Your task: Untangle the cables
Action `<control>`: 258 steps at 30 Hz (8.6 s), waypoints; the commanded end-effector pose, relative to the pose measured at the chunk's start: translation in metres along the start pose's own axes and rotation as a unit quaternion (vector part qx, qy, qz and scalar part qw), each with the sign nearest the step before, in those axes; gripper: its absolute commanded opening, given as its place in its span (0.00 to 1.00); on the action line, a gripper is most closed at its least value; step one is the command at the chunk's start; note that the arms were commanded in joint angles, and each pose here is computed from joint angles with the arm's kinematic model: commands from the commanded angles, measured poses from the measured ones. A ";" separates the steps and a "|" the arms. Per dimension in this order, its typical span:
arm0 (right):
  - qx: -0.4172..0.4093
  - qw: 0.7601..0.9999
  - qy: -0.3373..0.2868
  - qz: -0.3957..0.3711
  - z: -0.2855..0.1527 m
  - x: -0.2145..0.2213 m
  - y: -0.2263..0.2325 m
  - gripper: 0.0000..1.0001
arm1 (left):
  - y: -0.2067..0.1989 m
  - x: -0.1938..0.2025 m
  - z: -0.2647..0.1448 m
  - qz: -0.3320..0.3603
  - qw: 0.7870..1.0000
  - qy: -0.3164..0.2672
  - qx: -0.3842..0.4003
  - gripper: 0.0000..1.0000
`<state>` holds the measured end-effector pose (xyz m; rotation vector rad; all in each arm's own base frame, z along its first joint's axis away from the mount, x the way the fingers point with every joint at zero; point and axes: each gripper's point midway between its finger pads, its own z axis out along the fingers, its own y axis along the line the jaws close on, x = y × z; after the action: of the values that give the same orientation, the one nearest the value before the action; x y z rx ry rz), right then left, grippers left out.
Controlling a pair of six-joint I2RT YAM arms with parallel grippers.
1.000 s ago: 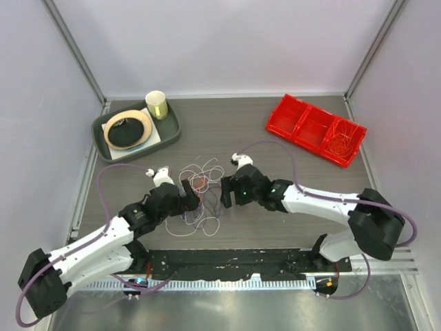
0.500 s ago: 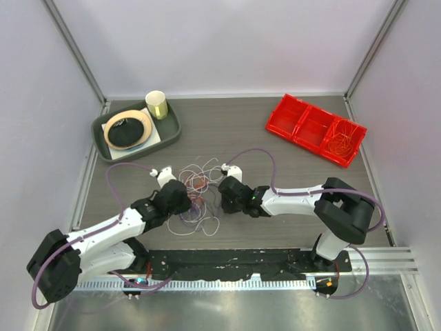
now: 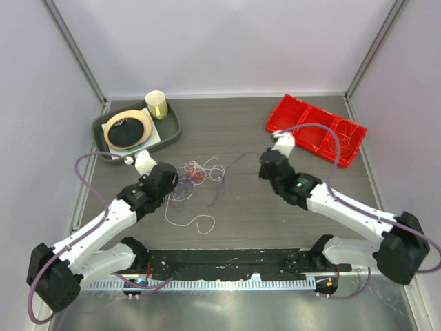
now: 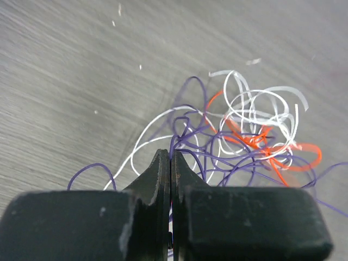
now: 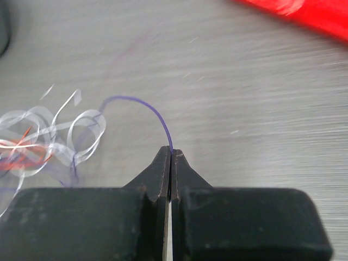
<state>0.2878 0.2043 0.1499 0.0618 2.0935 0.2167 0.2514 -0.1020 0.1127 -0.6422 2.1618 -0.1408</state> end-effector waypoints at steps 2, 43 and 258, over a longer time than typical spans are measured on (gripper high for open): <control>0.136 0.989 -0.065 0.011 -0.014 -0.046 -0.104 0.01 | 0.012 -0.060 -0.020 -0.029 0.995 -0.095 -0.028 0.00; -0.043 0.946 -0.319 0.033 -0.149 -0.300 -0.136 0.01 | -0.051 -0.075 -0.041 -0.012 0.980 -0.056 0.192 0.95; -0.403 0.914 -0.030 -0.037 -0.087 -0.105 0.064 0.01 | -0.193 -0.008 -0.132 0.118 0.817 0.094 0.557 1.00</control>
<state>0.2783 0.2226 0.2737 -0.3759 1.8865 0.8628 0.2268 -0.2571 0.2336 0.2349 1.9658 -1.2220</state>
